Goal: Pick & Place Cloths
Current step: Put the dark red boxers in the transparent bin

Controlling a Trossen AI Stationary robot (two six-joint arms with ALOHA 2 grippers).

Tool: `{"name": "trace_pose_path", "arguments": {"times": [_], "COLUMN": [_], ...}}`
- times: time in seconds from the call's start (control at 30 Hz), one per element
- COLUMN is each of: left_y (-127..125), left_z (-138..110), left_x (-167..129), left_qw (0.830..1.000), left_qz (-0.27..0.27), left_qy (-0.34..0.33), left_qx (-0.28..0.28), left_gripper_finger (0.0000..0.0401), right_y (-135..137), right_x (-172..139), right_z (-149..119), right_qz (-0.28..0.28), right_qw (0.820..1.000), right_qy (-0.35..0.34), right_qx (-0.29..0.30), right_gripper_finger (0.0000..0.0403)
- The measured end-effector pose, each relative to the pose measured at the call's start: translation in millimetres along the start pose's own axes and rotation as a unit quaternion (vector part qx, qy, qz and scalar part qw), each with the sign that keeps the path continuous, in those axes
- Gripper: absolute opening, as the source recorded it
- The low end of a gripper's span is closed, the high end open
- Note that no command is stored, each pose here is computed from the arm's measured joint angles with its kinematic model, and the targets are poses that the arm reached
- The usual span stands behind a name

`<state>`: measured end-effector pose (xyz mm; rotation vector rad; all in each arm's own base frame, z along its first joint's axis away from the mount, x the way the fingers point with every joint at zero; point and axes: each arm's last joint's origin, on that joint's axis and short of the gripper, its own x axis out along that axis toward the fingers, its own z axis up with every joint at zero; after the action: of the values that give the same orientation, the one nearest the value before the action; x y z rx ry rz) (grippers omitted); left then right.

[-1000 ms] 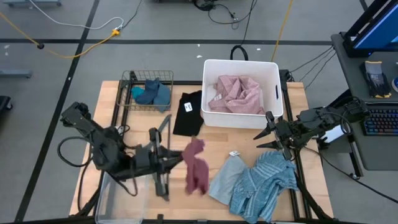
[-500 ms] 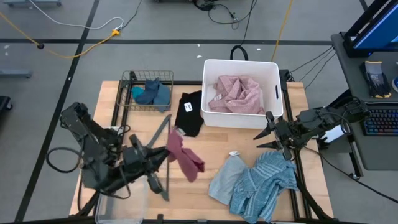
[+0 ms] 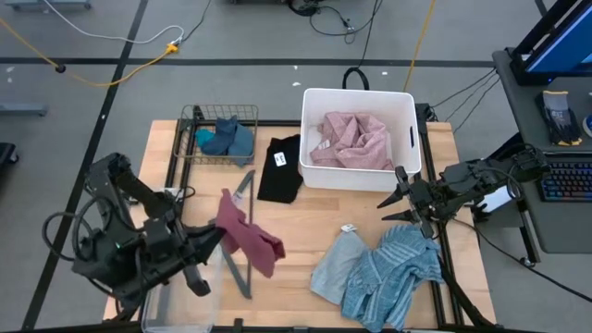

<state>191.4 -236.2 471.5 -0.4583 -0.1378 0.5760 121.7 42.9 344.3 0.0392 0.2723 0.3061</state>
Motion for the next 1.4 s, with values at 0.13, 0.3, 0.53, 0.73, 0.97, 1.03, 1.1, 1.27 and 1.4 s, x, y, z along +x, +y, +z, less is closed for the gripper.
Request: {"name": "trace_pose_path", "arguments": {"times": [0.13,0.3,0.53,0.73,0.97,1.03,1.1,1.27,1.4], "left_y": [-1,-7,-22,-15,22,29,36,44,46], "left_z": [-4,-21,-56,-88,-112,-113,-111,-76,-37], "left_x": [2,7,34,89,146,154,156,145,129], "left_qw": [1.0,0.999,0.997,0.983,0.915,0.886,0.86,0.816,0.808], "left_qz": [0.003,0.009,-0.052,-0.132,-0.098,-0.093,-0.076,0.012,0.054], "left_qy": [-0.001,-0.006,-0.006,0.085,0.334,0.395,0.45,0.538,0.551], "left_qx": [-0.025,-0.046,-0.064,-0.098,-0.204,-0.223,-0.229,-0.209,-0.201], "left_gripper_finger": [0.0,0.0,0.0,0.0,0.0,0.0,0.0,0.0,0.0], "right_y": [0,0,0,0,0,0,0,0,0], "right_x": [0,0,0,0,0,0,0,0,0], "right_z": [0,0,0,0,0,0,0,0,0], "right_qz": [0.0,0.0,0.0,0.0,0.0,0.0,0.0,-0.003,-0.004], "right_qw": [1.0,1.0,1.0,1.0,1.0,1.0,1.0,1.0,1.0], "right_qy": [0.0,0.0,0.0,0.0,0.0,0.0,0.0,-0.001,-0.001], "right_qx": [0.0,0.0,-0.002,-0.002,0.01,0.01,0.01,0.01,0.01], "right_gripper_finger": [0.0132,0.0132,0.0132,0.0132,0.0132,0.0132,0.0132,0.0132,0.0132]}}
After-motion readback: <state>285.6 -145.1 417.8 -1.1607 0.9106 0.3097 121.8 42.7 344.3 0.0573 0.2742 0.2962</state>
